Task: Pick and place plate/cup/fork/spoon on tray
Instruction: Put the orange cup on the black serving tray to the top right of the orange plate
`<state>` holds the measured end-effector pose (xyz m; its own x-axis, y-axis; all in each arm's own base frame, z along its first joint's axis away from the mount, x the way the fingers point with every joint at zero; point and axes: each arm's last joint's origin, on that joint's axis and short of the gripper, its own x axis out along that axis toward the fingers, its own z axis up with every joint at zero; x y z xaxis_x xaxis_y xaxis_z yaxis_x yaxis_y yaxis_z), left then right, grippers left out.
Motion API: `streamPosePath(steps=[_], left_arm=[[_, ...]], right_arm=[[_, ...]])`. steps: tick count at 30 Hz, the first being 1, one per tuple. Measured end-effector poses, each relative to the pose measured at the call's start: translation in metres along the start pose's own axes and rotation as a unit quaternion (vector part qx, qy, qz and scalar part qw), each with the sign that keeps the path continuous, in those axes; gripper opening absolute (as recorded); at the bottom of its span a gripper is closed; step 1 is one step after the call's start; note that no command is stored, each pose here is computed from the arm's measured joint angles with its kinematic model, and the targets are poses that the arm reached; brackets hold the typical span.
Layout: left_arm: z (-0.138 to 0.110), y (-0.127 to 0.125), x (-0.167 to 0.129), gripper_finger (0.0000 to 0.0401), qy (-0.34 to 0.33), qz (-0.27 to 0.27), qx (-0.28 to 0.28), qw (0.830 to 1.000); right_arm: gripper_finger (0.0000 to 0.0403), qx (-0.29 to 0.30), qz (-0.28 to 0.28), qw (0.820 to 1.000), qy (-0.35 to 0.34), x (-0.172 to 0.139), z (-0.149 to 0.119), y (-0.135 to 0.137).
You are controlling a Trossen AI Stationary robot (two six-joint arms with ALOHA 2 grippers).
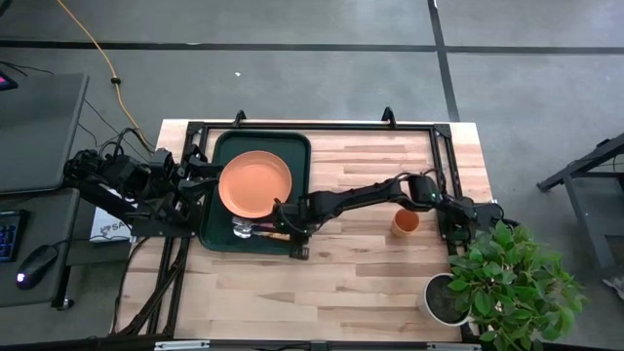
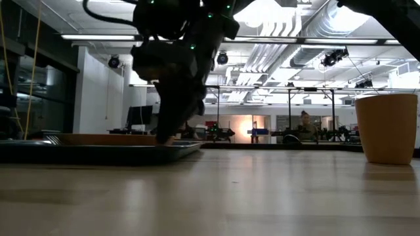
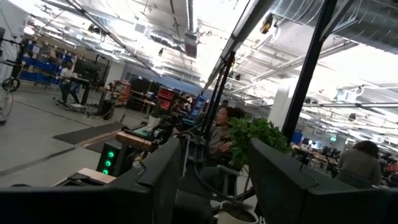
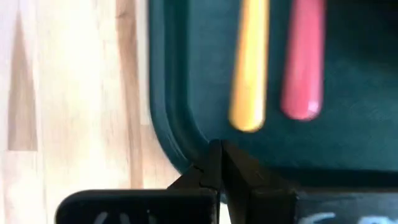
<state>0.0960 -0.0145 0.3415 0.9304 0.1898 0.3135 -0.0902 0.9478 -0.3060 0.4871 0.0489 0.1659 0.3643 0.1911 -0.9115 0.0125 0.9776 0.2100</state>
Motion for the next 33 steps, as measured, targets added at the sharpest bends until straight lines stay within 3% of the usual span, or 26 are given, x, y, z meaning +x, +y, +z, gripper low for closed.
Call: streamPosePath(steps=[14, 26, 29, 33], left_arm=[[0.000, 0.000, 0.000, 0.0172, -0.001, 0.002, -0.007, 1.000], [0.000, 0.000, 0.000, 0.0172, -0.001, 0.002, -0.007, 1.000], [0.000, 0.000, 0.000, 0.0172, -0.001, 0.001, -0.007, 1.000], [0.000, 0.000, 0.000, 0.0172, 0.000, 0.001, -0.007, 1.000]], right_arm=[[0.0000, 0.000, -0.044, 0.999, 0.007, 0.020, -0.004, -0.001], [0.0000, -0.003, -0.052, 0.998, -0.037, 0.019, 0.004, 0.000], [0.0000, -0.008, -0.043, 0.999, -0.029, 0.005, 0.003, 0.003], [0.0000, -0.018, -0.053, 0.998, 0.001, -0.037, -0.002, 0.008]])
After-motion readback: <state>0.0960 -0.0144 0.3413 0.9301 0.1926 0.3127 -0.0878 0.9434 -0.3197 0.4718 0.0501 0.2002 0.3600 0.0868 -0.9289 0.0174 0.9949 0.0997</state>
